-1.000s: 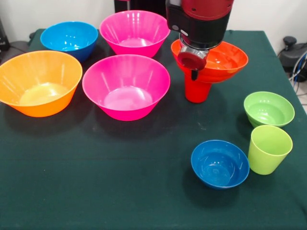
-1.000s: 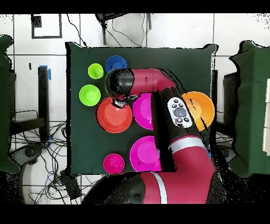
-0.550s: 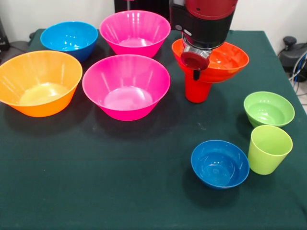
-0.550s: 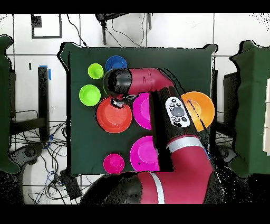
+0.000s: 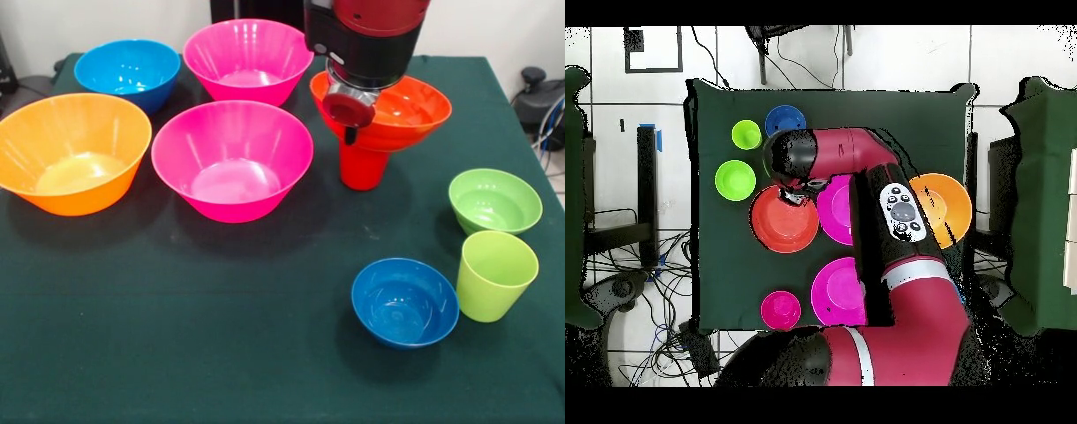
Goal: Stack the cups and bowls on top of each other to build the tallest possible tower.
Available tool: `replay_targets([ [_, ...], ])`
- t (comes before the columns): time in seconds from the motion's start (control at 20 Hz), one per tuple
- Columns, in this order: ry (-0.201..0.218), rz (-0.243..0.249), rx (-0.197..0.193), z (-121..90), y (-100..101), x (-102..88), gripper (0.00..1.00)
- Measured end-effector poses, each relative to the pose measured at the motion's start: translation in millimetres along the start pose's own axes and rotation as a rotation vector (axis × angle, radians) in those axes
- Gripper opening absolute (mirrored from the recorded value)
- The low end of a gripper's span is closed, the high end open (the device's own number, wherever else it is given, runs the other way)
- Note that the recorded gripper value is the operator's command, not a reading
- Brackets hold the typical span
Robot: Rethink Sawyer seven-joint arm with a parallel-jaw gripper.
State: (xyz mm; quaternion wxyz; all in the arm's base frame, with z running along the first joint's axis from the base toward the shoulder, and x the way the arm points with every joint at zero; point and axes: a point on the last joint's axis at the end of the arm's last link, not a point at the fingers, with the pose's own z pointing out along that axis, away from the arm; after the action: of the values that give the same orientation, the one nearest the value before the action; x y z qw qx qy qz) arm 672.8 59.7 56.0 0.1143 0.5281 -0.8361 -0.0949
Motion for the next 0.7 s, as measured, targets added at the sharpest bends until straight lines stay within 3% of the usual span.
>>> replay_targets([
  [0.55,0.035,0.009,0.011,1.1,-5.7,14.3,0.0],
  [0.6,0.038,0.011,0.009,1.5,-5.5,15.8,1.0],
  [0.7,0.038,0.011,0.009,1.5,-5.6,15.9,1.0],
])
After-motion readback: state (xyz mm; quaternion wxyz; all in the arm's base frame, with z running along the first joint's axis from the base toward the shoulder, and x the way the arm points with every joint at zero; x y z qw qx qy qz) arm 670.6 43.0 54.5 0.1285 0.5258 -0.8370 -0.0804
